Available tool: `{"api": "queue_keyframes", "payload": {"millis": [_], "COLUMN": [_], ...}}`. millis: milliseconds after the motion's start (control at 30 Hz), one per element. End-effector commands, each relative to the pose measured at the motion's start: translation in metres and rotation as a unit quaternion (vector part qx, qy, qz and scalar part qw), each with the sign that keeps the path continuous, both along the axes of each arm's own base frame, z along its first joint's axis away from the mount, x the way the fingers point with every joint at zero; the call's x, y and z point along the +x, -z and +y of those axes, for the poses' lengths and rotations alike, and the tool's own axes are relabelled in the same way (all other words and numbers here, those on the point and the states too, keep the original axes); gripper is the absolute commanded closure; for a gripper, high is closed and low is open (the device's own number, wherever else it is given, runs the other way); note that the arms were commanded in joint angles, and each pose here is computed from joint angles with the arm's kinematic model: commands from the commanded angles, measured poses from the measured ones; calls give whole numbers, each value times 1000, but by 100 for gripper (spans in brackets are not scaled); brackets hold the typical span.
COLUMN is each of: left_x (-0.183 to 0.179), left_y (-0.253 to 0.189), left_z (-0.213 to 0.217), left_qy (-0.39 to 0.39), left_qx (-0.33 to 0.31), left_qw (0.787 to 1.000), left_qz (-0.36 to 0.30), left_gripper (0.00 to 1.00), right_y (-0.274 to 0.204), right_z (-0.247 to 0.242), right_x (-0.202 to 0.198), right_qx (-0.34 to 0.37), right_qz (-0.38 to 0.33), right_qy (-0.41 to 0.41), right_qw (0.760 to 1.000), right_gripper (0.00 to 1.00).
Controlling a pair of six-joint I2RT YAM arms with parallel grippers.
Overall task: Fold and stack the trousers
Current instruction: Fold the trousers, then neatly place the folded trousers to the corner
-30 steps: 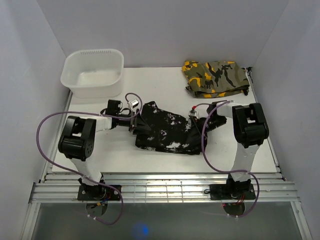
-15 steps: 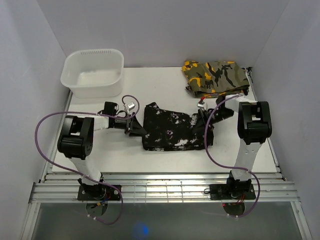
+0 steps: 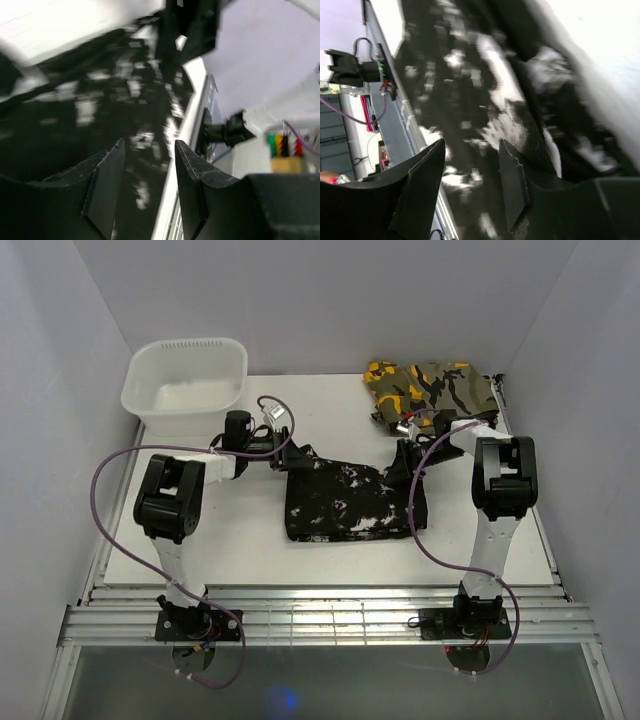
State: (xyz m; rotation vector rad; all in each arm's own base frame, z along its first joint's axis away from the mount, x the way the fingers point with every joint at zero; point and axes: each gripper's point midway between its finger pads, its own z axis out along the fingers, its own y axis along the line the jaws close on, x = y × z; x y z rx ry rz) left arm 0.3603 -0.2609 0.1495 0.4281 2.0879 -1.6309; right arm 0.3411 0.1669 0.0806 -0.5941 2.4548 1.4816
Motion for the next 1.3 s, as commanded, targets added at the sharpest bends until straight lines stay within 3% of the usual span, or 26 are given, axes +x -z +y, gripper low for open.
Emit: {"api": "queue_keyframes", "payload": {"millis": [0, 167, 300, 333, 367, 467, 567, 667, 733, 900, 967, 1133, 1233, 1267], "left_x": [41, 59, 65, 64, 57, 40, 21, 1, -14, -32, -34, -31, -27, -23], "left_y": [37, 92, 63, 52, 27, 12, -10, -14, -11, -1, 9, 30, 27, 18], "left_z": [10, 22, 23, 23, 24, 34, 52, 67, 72, 76, 76, 72, 53, 33], "left_qy": [-83, -118, -93, -79, -68, -56, -84, -119, -130, -138, -140, -138, -94, -75], "left_qx": [9, 28, 22, 26, 28, 74, 104, 126, 137, 141, 145, 145, 163, 185], "left_qw": [996, 988, 994, 996, 997, 995, 990, 984, 982, 980, 979, 979, 982, 977], "left_qz": [42, 98, 55, 17, -2, -34, -49, -39, -26, -5, 8, 33, -22, -75], "left_gripper": [46, 46, 41, 39, 37, 31, 26, 23, 21, 18, 18, 18, 21, 21], "right_y": [44, 68, 30, 18, 6, -26, -33, -21, -6, 28, 42, 70, 80, 84], "right_z": [-6, -21, -20, -21, -21, -36, -68, -101, -110, -99, -92, -83, -75, -75], "right_x": [20, 49, 60, 53, 48, 20, -2, -21, -37, -77, -83, -70, -62, -61], "right_qx": [-38, -103, -101, -100, -95, -99, -119, -144, -148, -82, -68, -95, -101, -104], "right_qz": [0, -42, -68, -62, -65, -77, -65, -27, 19, 165, 186, 151, 151, 153], "right_qy": [23, 28, 32, 32, 33, 56, 108, 165, 187, 200, 216, 230, 230, 229], "right_qw": [999, 993, 992, 993, 993, 991, 985, 975, 971, 962, 956, 957, 956, 956], "right_gripper": [47, 51, 48, 45, 35, 9, 2, 1, 6, 10, 10, 10, 7, 14]}}
